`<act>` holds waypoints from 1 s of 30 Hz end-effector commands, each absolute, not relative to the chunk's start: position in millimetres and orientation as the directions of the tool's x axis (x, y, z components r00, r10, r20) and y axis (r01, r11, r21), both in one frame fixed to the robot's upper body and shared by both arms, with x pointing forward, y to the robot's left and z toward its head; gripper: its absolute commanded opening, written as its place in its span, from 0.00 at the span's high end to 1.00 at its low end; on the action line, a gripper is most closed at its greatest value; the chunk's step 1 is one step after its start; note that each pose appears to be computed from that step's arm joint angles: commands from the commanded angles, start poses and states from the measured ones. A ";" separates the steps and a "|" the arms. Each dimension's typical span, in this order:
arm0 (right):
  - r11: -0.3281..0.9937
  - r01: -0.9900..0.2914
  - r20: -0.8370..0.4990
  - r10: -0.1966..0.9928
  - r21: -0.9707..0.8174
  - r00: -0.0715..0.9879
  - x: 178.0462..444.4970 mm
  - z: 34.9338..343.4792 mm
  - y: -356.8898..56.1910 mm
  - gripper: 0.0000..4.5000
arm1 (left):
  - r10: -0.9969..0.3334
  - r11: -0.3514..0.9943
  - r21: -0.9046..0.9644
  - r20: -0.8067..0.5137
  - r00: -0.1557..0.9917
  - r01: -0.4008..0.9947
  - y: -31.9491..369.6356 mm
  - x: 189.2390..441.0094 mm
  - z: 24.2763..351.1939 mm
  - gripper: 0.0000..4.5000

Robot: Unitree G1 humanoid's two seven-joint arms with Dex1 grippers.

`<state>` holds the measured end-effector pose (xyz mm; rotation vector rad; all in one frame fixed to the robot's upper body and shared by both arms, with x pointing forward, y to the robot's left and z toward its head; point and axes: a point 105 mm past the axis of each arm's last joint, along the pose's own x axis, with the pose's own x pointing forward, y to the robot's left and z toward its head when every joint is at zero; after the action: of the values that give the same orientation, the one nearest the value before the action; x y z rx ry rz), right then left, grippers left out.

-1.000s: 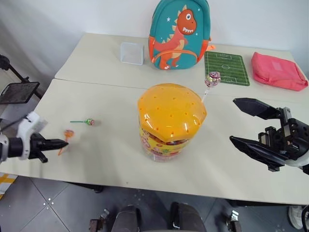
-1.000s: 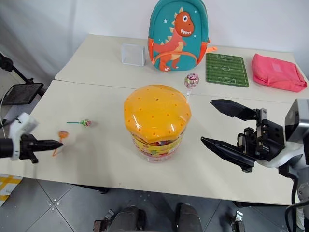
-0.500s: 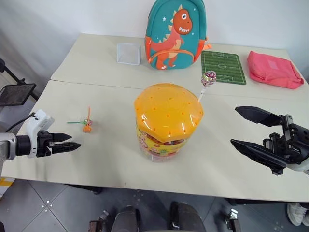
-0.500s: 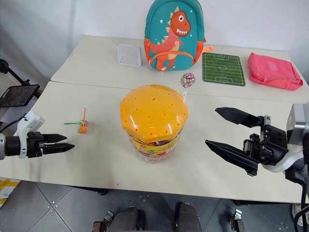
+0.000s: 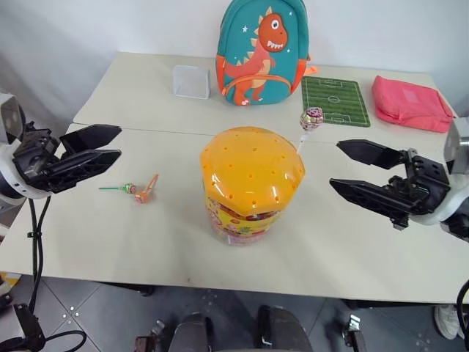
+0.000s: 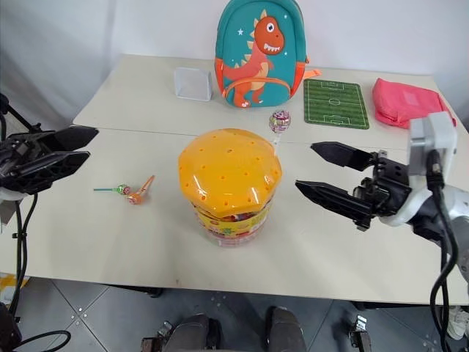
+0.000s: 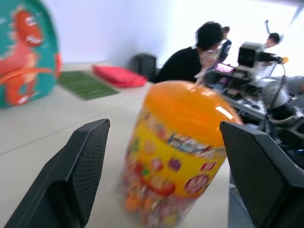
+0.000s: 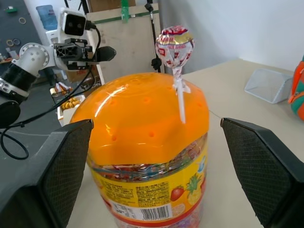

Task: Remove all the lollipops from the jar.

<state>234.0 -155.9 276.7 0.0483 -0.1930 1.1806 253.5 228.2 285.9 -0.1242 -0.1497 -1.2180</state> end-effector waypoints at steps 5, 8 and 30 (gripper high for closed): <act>0.353 -0.932 0.200 0.923 -0.089 0.330 252.3 282.0 -136.1 0.00 | -0.941 0.278 0.146 0.241 0.238 0.950 203.7 242.8 287.3 0.13; 0.342 -0.935 0.206 0.925 -0.090 0.318 263.4 281.6 -124.0 0.00 | -0.947 0.259 0.160 0.239 0.217 0.953 197.6 242.0 278.2 0.13; 0.268 -0.955 0.316 0.924 -0.129 0.216 265.9 292.5 -124.7 0.99 | -0.951 0.170 0.213 0.293 0.103 0.962 183.3 236.3 282.0 0.12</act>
<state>276.8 -121.4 274.0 0.0967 -0.2658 1.2683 243.5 188.3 269.3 -0.0644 -0.3330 -1.3795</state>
